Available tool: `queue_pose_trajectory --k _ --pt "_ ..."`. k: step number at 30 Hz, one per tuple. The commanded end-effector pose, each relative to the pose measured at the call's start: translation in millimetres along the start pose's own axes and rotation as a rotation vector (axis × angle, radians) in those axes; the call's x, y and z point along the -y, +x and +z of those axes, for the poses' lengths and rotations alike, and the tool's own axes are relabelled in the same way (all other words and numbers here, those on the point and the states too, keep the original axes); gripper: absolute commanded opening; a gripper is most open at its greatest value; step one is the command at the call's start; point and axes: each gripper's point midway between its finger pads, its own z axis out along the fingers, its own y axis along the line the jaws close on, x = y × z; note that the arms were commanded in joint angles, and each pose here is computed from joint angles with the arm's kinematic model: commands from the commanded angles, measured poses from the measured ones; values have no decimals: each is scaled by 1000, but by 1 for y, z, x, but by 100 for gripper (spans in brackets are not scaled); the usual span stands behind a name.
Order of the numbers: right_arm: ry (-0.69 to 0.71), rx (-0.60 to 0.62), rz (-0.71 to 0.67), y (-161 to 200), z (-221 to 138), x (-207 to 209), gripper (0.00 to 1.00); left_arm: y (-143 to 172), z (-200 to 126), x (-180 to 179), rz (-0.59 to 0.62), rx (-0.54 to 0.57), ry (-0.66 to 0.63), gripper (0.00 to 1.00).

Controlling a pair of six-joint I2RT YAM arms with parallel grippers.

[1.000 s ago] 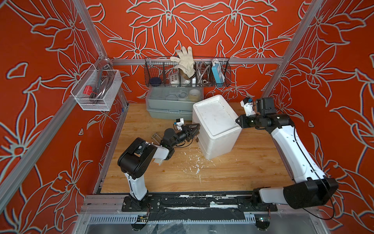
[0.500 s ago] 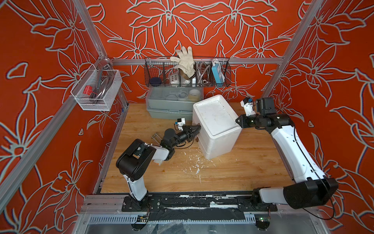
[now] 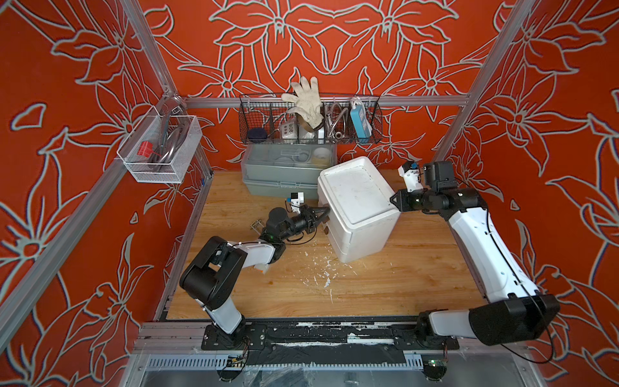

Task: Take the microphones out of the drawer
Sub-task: Open the drawer in the storage box.

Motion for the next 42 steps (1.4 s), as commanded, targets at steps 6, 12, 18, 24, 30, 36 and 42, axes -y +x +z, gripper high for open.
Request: queue_pose_trajectory --k 6,12,18,24,30,36,42 --pt "62 -87 56 19 16 12 0 -1 -16 5 84 -6 -33 0" --pt "77 -88 60 19 15 15 0 -7 -38 1 76 33 -51 0" --pt "92 -83 72 17 15 17 0 -4 -59 10 147 43 -124 0" --pt "113 -84 87 18 17 21 0 -6 -81 8 180 67 -198 0" --pt "137 -88 97 19 17 25 0 -5 -94 -6 145 83 -235 0" --pt "167 -94 95 21 16 30 0 -11 -110 -12 126 136 -256 0" --pt "150 -90 98 17 16 27 11 -11 -111 -2 155 117 -264 8"
